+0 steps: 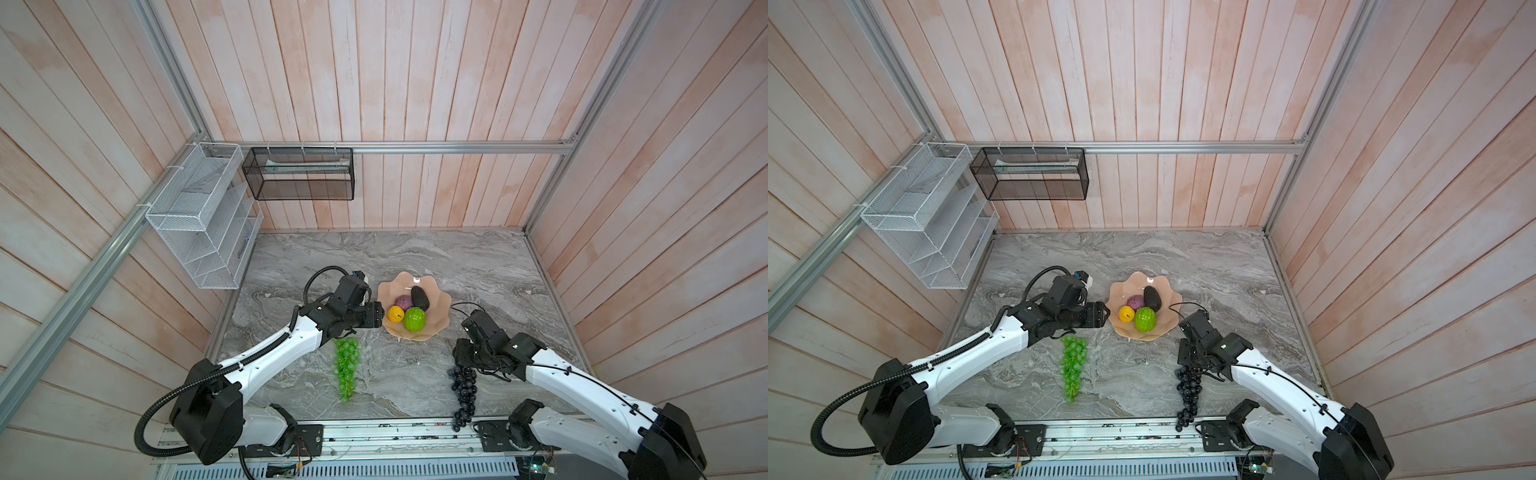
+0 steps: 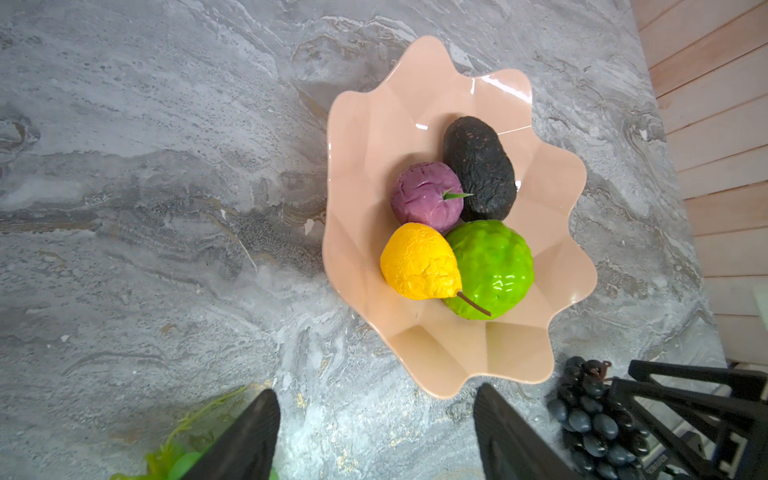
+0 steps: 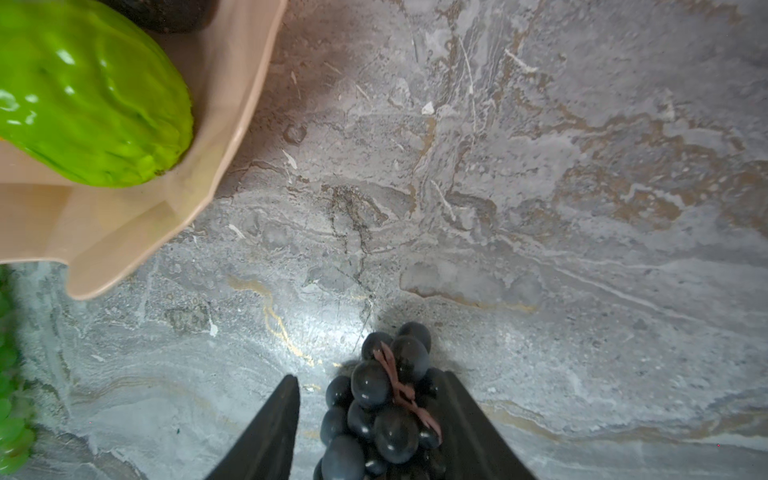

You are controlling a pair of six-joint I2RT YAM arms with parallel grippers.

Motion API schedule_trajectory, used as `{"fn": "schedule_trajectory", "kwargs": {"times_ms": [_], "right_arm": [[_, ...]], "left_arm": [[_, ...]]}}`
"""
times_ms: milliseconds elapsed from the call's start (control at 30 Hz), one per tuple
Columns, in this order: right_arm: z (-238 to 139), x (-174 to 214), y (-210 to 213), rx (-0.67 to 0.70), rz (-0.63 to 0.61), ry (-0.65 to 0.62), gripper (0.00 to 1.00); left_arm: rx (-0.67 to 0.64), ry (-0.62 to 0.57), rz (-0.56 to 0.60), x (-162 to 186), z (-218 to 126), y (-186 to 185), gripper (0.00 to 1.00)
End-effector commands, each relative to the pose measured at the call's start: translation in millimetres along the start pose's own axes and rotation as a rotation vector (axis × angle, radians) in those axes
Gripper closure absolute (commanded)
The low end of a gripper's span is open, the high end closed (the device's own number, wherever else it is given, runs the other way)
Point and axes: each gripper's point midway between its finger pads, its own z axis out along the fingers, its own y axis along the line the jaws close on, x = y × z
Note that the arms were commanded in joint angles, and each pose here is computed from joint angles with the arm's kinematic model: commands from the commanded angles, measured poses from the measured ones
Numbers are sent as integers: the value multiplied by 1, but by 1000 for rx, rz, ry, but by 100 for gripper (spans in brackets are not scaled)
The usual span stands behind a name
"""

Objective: Place and organize the fake fruits in the fruit bowl
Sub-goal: 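Lower the right gripper onto the dark grapes and close it while the left gripper withdraws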

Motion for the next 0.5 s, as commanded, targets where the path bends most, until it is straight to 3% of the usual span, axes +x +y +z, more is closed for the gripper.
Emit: {"fn": "schedule_trajectory", "kwargs": {"times_ms": [0, 100, 167, 467], "right_arm": [[6, -2, 1, 5, -5, -11, 49], [12, -3, -1, 20, -11, -12, 54], [18, 1, -3, 32, -15, 6, 63], [26, 5, -5, 40, -32, 24, 71]], "left_arm": [[31, -36, -12, -9, -7, -3, 24], [30, -36, -14, -10, -8, -2, 24], [28, -31, -16, -10, -7, -1, 24], [28, -23, -25, -9, -9, -1, 24]]}}
